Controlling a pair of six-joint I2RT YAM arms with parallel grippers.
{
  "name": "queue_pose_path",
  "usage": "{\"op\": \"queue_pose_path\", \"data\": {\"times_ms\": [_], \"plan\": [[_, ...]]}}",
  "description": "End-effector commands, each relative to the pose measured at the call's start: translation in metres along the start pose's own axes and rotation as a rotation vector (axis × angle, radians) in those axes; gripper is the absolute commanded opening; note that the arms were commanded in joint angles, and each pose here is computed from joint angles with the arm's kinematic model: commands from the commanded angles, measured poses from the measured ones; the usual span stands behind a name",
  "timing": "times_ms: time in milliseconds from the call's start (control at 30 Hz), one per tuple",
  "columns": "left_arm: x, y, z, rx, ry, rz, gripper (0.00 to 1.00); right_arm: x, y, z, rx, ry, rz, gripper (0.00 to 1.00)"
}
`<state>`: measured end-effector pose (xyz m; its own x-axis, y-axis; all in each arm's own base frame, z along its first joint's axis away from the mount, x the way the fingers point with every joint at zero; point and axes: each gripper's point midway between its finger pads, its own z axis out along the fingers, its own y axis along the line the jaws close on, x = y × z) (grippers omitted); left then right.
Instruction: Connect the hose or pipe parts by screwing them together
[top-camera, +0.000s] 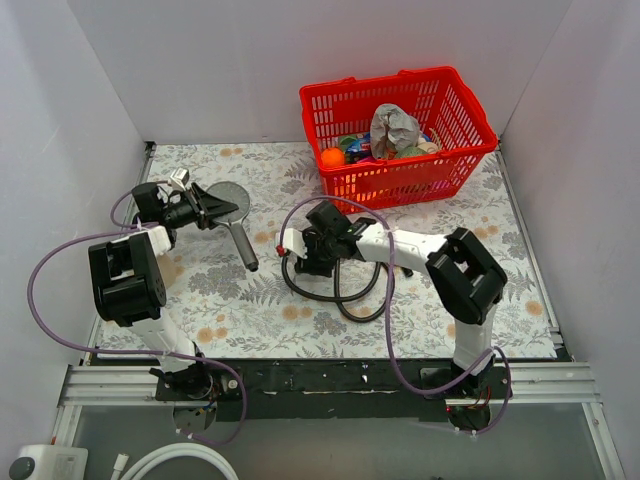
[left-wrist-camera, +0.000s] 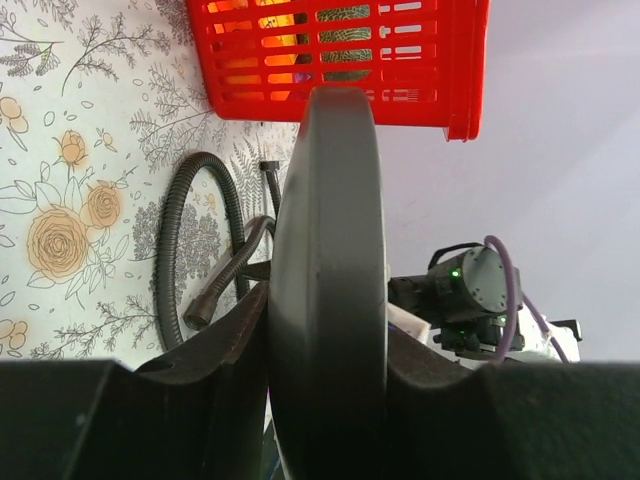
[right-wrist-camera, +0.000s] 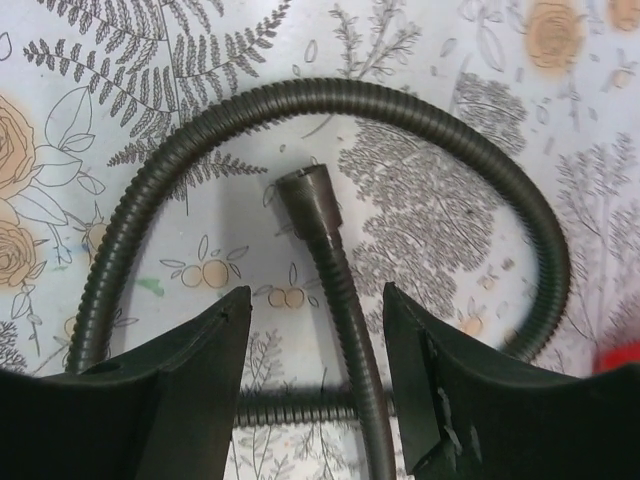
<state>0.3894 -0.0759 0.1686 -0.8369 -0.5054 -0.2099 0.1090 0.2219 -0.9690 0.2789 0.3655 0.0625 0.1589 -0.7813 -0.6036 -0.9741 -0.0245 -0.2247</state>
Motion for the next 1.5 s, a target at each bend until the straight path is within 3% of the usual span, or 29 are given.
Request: {"op": "queue_pose_path", "data": {"times_ms": [0,233,500,733,900,933,967,1033,1167,1267,1333,1400,1467], "plan": [[0.005,-0.016,-0.008,0.028,0.004,0.064,0.0,-0.019,-0.006,0.016,-0.043,-0.074,-0.082,0.63],[-0.001,-0.016,-0.014,0.017,0.0,0.056,0.0,-0.03,-0.013,0.036,-0.06,-0.119,-0.089,0.6],[-0.002,-0.019,-0.019,0.013,-0.005,0.063,0.0,-0.018,-0.008,0.051,-0.1,-0.076,-0.046,0.41],[0.0,-0.019,-0.021,0.008,-0.001,0.07,0.0,-0.006,-0.005,0.048,-0.084,-0.046,-0.04,0.39],[0.001,-0.018,-0.021,-0.006,-0.005,0.082,0.0,0.005,-0.002,0.05,-0.093,0.003,-0.02,0.27],[0.003,-0.017,-0.021,-0.01,-0.004,0.073,0.0,0.004,-0.003,0.05,-0.088,0.002,-0.014,0.22],[0.003,-0.016,-0.022,-0.015,-0.007,0.078,0.0,0.002,-0.005,0.049,-0.078,-0.001,-0.009,0.1],[0.001,-0.016,-0.022,-0.034,-0.029,0.108,0.0,-0.006,-0.01,0.044,-0.066,-0.01,0.018,0.04],[0.005,-0.017,-0.015,-0.054,-0.04,0.14,0.0,-0.074,-0.022,-0.003,-0.045,-0.164,0.193,0.01],[0.005,-0.023,-0.005,-0.057,-0.068,0.164,0.0,-0.117,0.001,-0.039,-0.054,-0.322,0.226,0.01],[0.008,-0.029,0.001,-0.045,-0.086,0.196,0.0,-0.113,0.041,-0.039,-0.102,-0.331,0.298,0.01],[0.009,-0.034,0.002,-0.033,-0.116,0.175,0.0,-0.136,0.063,-0.059,-0.097,-0.423,0.35,0.01],[0.011,-0.033,0.002,-0.02,-0.124,0.172,0.0,-0.123,0.091,-0.062,-0.107,-0.433,0.426,0.01]]}}
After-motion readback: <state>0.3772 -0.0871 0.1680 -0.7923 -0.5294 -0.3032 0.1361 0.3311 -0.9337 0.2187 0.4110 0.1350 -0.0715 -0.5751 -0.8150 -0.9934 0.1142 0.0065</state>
